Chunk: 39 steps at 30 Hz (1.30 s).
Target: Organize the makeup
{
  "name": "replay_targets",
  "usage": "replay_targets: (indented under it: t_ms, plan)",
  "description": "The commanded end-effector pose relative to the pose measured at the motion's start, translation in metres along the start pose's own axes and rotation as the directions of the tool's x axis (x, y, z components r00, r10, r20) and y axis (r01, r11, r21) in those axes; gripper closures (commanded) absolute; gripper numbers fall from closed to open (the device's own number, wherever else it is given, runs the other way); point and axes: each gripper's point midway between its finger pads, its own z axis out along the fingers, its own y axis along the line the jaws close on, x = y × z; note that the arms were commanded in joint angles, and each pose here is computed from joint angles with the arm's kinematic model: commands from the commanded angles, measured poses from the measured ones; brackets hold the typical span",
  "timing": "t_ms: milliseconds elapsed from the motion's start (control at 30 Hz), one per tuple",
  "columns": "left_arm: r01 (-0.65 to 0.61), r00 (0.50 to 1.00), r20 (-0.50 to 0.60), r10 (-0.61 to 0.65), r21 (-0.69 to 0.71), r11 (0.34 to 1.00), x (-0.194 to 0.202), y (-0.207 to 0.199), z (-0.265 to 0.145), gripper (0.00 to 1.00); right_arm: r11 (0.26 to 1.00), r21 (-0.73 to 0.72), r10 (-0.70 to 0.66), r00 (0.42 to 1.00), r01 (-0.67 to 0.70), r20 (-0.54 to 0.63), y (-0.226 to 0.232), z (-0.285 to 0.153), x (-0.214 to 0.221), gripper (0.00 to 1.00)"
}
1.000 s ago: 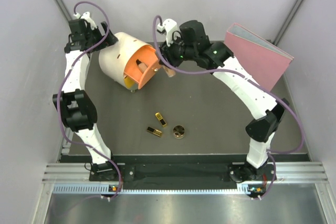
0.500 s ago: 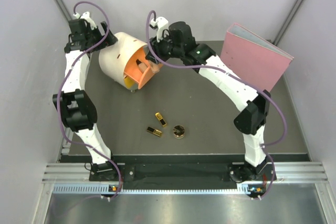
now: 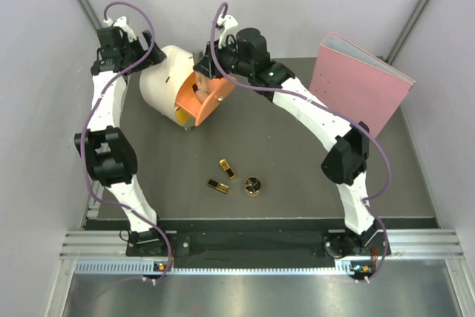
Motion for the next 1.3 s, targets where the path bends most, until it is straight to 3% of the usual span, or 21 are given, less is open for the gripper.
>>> replay_targets:
  t_ms: [0,333,400,433,533,633,733,1033,1267]
  plan:
    - [-0.018,0.999,-0.048,0.016,-0.036,0.999,0.015,0.009,0.003,0.03,0.996,-0.071,0.061,0.993,-0.054,0.1,0.01,0.012,-0.025,1.0]
    - [-0.021,0.999,-0.049,0.019,-0.037,0.999,0.015,0.01,0.004,0.02,0.992,-0.075,0.107,0.991,-0.102,0.076,0.005,0.026,-0.008,0.94]
    - [-0.02,0.999,-0.048,0.018,-0.039,0.999,0.015,0.011,0.004,0.02,0.992,-0.068,0.113,0.991,-0.108,0.07,0.003,0.027,-0.005,0.87]
    - [-0.021,0.999,-0.047,0.019,-0.038,0.999,0.014,0.01,0.003,0.02,0.992,-0.064,0.11,0.992,-0.106,0.065,0.001,0.028,-0.002,0.75]
    - [-0.025,0.999,-0.044,0.024,-0.038,0.999,0.013,0.01,0.003,0.02,0.995,-0.038,0.095,0.993,-0.093,0.064,-0.004,0.029,0.0,0.57]
    - [-0.027,0.999,-0.043,0.026,-0.039,0.999,0.012,0.01,0.003,0.02,0.997,-0.006,0.083,0.995,-0.083,0.057,-0.01,0.029,0.003,0.44]
    - [-0.028,0.999,-0.041,0.026,-0.037,0.999,0.011,0.01,0.004,0.02,0.997,0.025,0.077,0.995,-0.078,0.058,-0.017,0.029,0.003,0.37]
    - [-0.025,0.999,-0.038,0.024,-0.033,0.999,0.008,0.009,0.005,0.02,0.996,0.067,0.051,0.995,-0.057,0.089,-0.024,0.023,-0.01,0.28]
    - [-0.022,0.999,-0.039,0.021,-0.032,0.999,0.009,0.008,0.005,0.02,0.991,0.134,-0.005,0.988,-0.016,0.154,-0.026,-0.008,-0.046,0.3]
